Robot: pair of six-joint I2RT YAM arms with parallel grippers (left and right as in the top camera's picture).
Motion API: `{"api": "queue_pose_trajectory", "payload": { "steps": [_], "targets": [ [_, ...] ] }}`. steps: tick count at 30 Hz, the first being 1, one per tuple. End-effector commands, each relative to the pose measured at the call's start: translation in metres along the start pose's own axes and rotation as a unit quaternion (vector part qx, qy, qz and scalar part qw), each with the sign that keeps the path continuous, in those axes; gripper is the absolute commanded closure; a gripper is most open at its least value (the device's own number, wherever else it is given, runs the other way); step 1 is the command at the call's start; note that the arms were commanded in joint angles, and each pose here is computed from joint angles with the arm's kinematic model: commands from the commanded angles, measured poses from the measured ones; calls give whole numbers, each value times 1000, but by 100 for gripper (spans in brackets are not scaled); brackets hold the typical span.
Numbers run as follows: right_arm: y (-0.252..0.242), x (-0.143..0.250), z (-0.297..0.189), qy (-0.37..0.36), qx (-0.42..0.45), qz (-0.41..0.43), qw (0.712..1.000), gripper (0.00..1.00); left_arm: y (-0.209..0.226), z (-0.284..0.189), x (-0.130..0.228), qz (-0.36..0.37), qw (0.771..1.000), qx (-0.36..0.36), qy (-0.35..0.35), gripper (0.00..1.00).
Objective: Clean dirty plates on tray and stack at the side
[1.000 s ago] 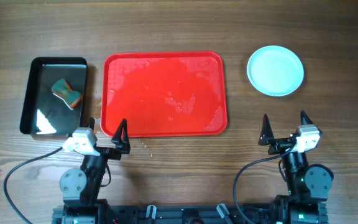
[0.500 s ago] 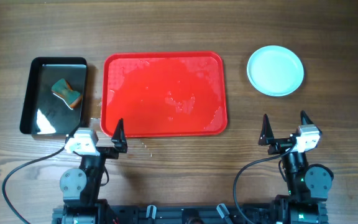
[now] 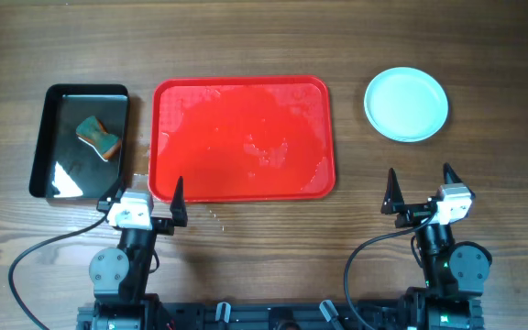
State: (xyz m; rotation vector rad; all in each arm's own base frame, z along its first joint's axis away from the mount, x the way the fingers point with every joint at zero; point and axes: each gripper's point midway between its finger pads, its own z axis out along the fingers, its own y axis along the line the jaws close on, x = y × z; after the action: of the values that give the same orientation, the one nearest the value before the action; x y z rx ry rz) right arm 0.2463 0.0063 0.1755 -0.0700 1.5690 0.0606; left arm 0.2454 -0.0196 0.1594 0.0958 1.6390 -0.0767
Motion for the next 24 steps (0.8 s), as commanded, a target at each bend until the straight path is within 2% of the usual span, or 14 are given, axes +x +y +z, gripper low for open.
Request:
{"api": "queue_pose_trajectory", "payload": {
  "steps": [1, 24],
  "targets": [
    [-3, -2, 0, -5, 8, -7, 1000, 0, 0, 0, 2, 22, 1000, -2, 1, 0],
    [-3, -2, 0, -5, 7, -7, 1000, 0, 4, 0, 2, 22, 1000, -12, 1, 0]
  ]
}}
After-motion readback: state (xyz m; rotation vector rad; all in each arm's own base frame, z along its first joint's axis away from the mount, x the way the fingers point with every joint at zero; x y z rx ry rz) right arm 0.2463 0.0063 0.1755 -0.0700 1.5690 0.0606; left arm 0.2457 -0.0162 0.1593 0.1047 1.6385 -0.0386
